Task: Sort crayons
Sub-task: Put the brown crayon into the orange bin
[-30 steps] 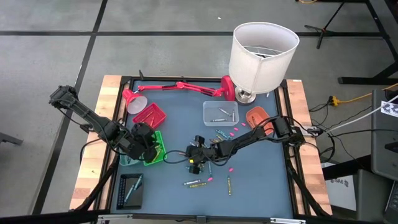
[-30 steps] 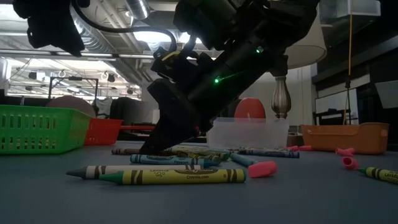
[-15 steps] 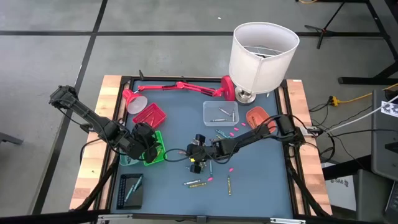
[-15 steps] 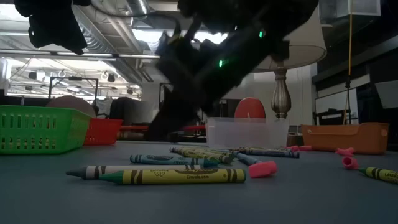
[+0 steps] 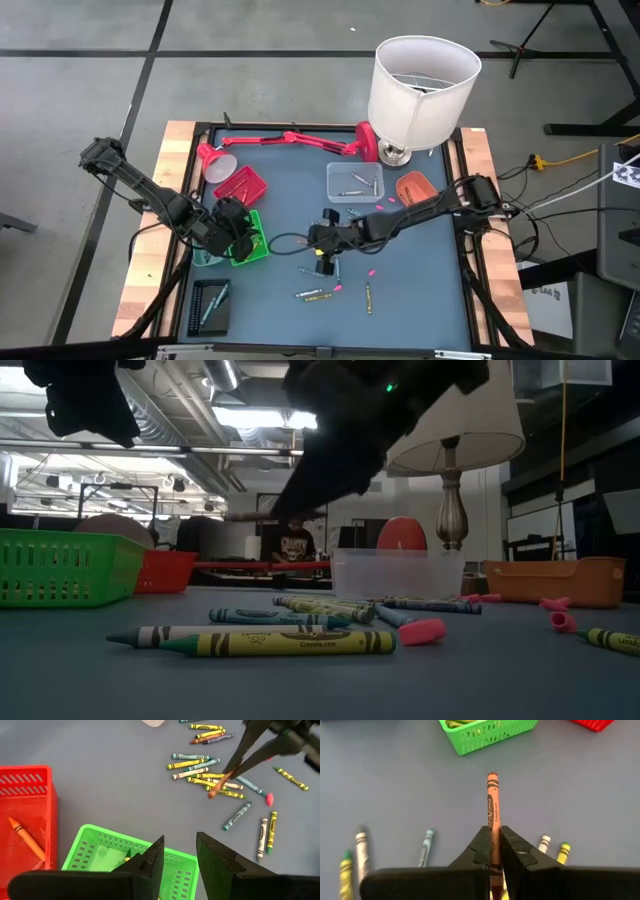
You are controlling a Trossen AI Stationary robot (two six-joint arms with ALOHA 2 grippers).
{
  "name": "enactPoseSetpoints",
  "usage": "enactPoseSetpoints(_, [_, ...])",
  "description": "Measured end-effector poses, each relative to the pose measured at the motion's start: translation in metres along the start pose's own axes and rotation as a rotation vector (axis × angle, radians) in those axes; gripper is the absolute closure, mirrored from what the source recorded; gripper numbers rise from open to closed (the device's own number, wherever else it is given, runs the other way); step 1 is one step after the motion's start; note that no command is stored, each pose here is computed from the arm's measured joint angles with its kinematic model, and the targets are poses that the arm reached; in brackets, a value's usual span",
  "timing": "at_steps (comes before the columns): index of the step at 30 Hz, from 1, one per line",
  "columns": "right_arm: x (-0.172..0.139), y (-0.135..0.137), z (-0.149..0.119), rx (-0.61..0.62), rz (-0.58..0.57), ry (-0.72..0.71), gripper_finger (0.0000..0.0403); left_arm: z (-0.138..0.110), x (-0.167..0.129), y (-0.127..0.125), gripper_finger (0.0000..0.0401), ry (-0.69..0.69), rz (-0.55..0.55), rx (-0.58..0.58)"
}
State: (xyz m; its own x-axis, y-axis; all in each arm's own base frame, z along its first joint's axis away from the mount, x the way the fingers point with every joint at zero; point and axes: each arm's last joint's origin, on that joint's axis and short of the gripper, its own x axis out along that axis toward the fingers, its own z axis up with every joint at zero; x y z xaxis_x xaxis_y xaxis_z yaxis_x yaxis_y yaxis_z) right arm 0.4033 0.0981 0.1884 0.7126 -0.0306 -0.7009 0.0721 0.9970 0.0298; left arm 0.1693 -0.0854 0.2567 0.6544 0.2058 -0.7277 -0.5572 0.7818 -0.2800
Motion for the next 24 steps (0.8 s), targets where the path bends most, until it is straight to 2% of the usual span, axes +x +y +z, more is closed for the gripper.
enactPoseSetpoints(4, [-0.02,-0.002,0.004,-0.008,0.007,0.037,0.0383,0.001,0.0,-0.001,0.0303,-0.026,-0.004,0.007])
enactPoseSetpoints(14, [-0.075,-0.013,0.008,-0.016,0.006,0.138,0.0382,0.011,0.006,-0.018,0.0303,-0.195,-0.048,0.142])
enactPoseSetpoints(24, [-0.117,-0.023,0.003,0.01,-0.024,0.243,0.0382,0.014,0.037,-0.039,0.0303,-0.252,-0.044,0.264])
